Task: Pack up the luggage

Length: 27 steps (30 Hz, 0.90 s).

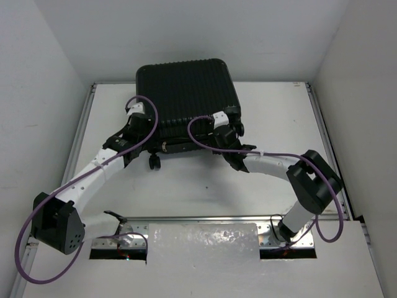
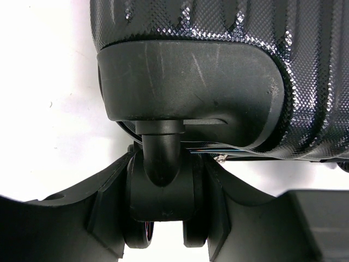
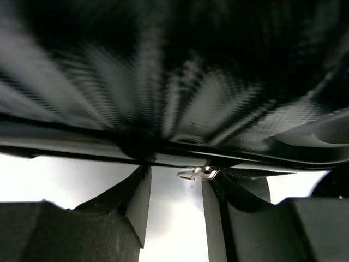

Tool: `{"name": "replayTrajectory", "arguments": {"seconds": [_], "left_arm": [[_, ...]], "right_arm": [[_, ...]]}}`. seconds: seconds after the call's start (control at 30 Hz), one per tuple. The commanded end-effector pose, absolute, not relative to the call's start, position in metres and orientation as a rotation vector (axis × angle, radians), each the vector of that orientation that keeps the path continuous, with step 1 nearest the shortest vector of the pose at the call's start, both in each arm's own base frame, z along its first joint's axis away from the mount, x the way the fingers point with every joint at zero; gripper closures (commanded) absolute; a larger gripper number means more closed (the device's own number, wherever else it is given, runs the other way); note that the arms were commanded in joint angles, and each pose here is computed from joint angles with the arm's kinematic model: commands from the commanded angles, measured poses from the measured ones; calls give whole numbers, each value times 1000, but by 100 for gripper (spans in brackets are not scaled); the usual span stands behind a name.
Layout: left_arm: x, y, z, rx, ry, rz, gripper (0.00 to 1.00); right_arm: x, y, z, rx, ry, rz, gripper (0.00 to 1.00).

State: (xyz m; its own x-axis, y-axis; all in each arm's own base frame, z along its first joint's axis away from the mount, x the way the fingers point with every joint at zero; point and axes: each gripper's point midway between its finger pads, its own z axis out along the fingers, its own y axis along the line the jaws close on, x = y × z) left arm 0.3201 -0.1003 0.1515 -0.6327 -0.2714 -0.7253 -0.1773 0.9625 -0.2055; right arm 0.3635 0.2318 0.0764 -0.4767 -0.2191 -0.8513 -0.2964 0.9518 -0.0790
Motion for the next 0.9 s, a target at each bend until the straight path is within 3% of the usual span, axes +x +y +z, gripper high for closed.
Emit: {"name": "replayTrajectory", "arguments": {"seconds": [0.0,0.37,0.43,0.5,0.53,0.87], "left_arm": [[337,-126,191,-272,2121,-308,100],[337,-128,188,-262,2124,-319,100],[337,-128,188,-263,2123,-318,100],[336,-127,188,-265,2125,-312,100],[337,-127,188,-267,2125,-311,100],[337,-122,186,-300,2116,-287,100]], "right_arm": [[394,235,113,-265,1965,91,62],[407,215,121,-234,1910,62,75],[407,216,125,-251,1896,64,85],[410,216,132,-268,1860,59,87],[410,213,130,-271,1859,48,100],[407,173,129,-193,1723,29,100]]}}
